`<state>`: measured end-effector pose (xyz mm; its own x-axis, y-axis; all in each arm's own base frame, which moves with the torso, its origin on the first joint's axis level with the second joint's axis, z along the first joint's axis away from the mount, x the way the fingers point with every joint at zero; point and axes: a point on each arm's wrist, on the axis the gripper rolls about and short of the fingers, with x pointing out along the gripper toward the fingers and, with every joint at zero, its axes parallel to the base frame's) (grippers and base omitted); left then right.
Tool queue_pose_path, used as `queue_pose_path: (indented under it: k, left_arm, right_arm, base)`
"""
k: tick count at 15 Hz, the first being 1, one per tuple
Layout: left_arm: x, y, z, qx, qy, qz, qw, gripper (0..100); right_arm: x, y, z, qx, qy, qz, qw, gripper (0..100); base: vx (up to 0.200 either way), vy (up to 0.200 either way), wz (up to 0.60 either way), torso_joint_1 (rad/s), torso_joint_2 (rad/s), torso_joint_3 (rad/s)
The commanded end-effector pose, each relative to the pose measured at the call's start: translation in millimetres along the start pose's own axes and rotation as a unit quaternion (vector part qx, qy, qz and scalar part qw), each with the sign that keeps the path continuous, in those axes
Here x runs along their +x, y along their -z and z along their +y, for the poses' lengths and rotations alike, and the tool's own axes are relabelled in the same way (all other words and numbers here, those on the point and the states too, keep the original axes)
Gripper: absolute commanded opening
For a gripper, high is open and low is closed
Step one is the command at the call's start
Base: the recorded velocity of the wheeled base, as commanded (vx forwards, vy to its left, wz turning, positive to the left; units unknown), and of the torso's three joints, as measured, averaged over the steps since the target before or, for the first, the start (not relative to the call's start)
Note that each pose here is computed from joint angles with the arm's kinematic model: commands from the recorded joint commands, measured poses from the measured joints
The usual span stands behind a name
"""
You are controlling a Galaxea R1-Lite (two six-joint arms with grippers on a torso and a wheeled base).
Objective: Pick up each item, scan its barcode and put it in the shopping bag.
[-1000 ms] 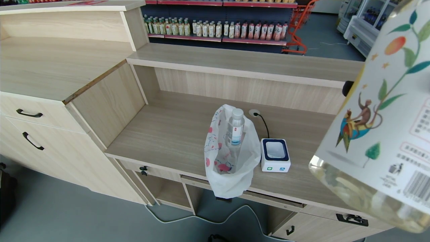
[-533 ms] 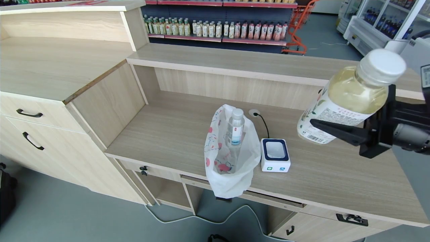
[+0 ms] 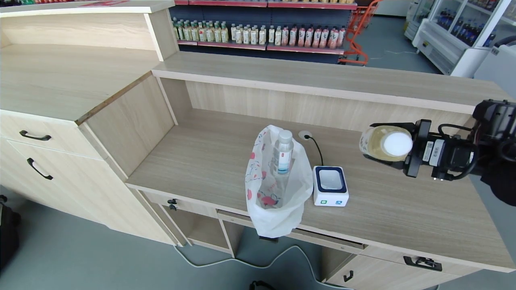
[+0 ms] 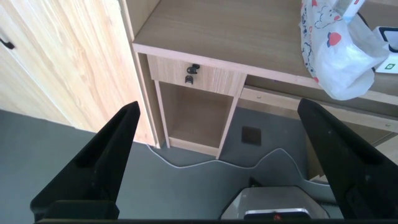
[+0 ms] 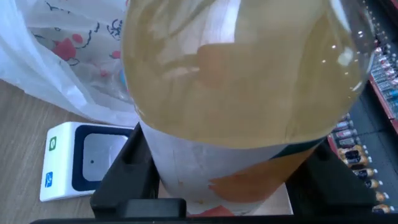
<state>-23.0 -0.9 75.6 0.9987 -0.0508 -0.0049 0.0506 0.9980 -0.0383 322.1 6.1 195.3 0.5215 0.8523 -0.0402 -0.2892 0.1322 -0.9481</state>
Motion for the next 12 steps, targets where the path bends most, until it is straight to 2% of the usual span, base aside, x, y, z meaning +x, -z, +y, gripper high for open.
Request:
queue_pose_path:
  k: [1, 2, 5, 11, 12]
  left_arm:
    - [0, 0.0, 0.0, 0.0, 0.0, 0.0, 1.0, 100]
    - [0, 0.0, 0.0, 0.0, 0.0, 0.0, 1.0, 100]
    - [0, 0.0, 0.0, 0.0, 0.001, 0.0, 1.0, 100]
    - [0, 0.0, 0.0, 0.0, 0.001, 0.0, 1.0, 100]
    - [0, 0.0, 0.0, 0.0, 0.0, 0.0, 1.0, 100]
  right_arm:
    - [4, 27, 17, -0.019, -0.016, -0.002, 1.0, 0]
    - [7, 32, 19, -0.034, -0.02, -0.02, 0.999, 0]
    - [10, 39, 23, -0.049, -0.025, -0.039, 0.998, 0]
    - [14, 48, 29, -0.041, -0.03, -0.036, 0.998, 0]
    - [15, 51, 34, -0.023, -0.039, -0.036, 0.998, 0]
  base:
    - [0.0, 0.0, 0.0, 0.0, 0.0, 0.0]
    - [0.0, 0.0, 0.0, 0.0, 0.0, 0.0]
    - [0.0, 0.0, 0.0, 0.0, 0.0, 0.0]
    - [0.0, 0.0, 0.0, 0.0, 0.0, 0.0]
    - [0.0, 0.0, 0.0, 0.0, 0.0, 0.0]
